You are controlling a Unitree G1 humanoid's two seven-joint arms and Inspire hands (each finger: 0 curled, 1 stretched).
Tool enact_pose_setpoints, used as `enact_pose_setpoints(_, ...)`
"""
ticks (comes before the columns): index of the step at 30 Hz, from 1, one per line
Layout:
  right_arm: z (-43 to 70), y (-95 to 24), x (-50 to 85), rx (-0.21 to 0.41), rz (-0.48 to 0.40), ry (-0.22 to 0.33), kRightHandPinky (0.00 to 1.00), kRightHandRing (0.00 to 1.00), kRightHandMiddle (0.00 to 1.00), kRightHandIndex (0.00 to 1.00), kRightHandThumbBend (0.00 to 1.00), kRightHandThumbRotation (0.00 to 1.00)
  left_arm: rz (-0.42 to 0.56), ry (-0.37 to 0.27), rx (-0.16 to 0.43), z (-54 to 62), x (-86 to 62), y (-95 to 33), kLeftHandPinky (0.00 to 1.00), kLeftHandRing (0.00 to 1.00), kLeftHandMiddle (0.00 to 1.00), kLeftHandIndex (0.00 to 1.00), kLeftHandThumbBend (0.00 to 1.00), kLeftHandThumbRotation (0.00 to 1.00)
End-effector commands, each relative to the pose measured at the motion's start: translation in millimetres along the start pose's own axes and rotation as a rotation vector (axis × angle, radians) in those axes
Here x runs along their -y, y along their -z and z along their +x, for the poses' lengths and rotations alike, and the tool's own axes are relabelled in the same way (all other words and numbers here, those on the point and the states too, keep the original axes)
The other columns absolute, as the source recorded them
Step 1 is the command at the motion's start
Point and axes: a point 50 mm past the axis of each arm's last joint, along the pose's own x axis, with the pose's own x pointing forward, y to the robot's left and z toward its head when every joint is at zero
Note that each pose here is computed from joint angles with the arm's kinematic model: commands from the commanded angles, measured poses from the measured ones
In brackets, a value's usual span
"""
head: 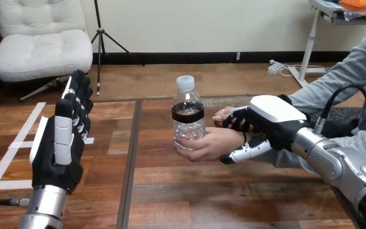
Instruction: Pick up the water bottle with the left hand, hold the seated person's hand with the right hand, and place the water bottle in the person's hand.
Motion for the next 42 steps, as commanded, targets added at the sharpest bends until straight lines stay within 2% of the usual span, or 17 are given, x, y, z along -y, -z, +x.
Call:
enact_pose_setpoints(1,9.8,-12.3,38.8,0.054,-0.041,0.095,0.58,0.70,0.74,0.76,1.00,0.72,0.013,0.029,0.082,13.0,4.4,-15.5,1.00,1.00,1.00,0.98,1.00,1.00)
enact_pose_setpoints(14,6.8,-9.9,40.1,0.046,-0.003,0.071,0.61,0.74,0.77,0.79,1.00,0.83,0.013,0.037,0.078,13.2,8.0,-15.4,1.00,1.00,1.00,0.97,1.00,1.00)
enact_pose_setpoints(22,2.7,-8.5,41.5,0.048,0.021,0.076,0.62,0.76,0.78,0.81,1.00,0.87,0.013,0.043,0.075,12.2,9.6,-14.7,1.00,1.00,1.00,0.96,1.00,1.00)
enact_pose_setpoints(34,-8.0,-4.7,42.4,0.046,0.081,0.114,0.63,0.78,0.81,0.83,1.00,0.92,0.015,0.047,0.068,11.3,11.3,-13.9,1.00,1.00,0.99,0.95,1.00,1.00)
enact_pose_setpoints(42,-17.5,-4.1,42.8,0.060,0.117,0.165,0.63,0.78,0.81,0.84,1.00,0.96,0.013,0.052,0.066,11.3,11.8,-13.6,1.00,1.00,0.99,0.95,0.99,1.00)
